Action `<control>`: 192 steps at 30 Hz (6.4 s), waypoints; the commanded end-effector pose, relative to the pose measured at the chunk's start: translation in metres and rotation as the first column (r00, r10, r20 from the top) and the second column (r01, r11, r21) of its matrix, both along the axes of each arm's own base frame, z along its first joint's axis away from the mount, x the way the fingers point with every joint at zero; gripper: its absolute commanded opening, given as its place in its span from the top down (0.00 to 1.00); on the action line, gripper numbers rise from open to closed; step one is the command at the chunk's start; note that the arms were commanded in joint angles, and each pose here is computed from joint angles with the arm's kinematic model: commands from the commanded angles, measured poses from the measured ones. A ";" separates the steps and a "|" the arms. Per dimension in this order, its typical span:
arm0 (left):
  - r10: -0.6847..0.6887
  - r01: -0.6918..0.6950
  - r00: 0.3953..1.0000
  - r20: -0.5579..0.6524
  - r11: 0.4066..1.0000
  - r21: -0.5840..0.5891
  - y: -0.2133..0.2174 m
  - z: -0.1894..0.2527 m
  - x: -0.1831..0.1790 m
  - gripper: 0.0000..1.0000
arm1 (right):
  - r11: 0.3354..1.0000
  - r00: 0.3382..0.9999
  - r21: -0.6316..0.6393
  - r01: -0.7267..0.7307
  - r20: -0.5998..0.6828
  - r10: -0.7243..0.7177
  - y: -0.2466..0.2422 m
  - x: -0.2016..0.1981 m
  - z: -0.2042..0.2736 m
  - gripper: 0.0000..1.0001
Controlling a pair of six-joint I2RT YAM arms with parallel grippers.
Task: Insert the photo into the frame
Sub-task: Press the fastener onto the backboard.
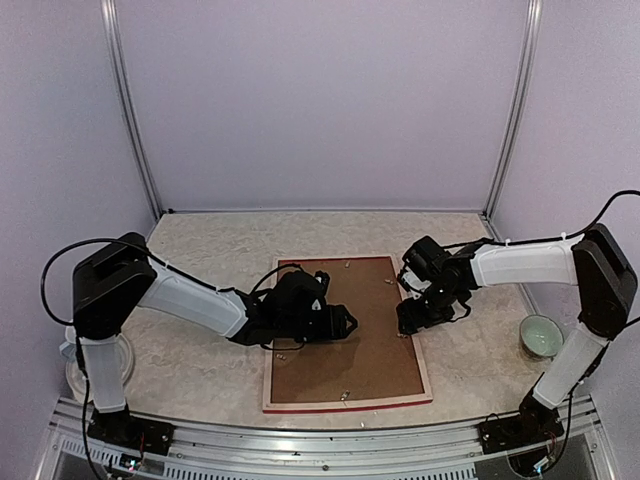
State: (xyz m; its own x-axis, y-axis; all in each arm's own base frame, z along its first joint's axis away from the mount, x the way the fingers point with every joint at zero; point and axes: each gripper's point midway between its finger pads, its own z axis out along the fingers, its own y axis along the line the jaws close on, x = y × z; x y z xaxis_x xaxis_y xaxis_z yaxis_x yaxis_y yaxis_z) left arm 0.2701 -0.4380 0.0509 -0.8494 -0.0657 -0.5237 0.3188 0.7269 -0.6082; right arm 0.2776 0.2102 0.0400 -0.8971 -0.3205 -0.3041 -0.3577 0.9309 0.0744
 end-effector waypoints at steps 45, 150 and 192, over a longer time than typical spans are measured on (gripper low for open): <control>0.006 0.000 0.998 -0.067 0.997 0.078 0.015 -0.035 -0.015 0.31 | 0.999 0.998 -0.047 0.012 -0.060 -0.015 0.005 -0.015 -0.027 0.90; 0.107 -0.123 0.981 0.165 0.988 0.092 0.051 0.038 0.105 0.16 | 0.980 0.970 -0.049 0.192 0.161 -0.182 -0.004 0.177 0.033 0.18; 0.075 -0.087 0.994 0.081 0.983 0.159 0.050 -0.014 0.087 0.16 | 0.991 0.989 -0.047 0.128 0.079 -0.124 0.016 0.163 -0.006 0.31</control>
State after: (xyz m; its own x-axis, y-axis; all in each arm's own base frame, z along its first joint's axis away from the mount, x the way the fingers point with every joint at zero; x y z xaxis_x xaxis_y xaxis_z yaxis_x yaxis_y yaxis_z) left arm 0.3664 -0.3894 0.0514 -0.7846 -0.0645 -0.6166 0.2974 0.8335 -0.4657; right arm 0.4444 0.2220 0.0433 -0.9051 -0.2059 -0.3720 -0.2233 0.9747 0.0039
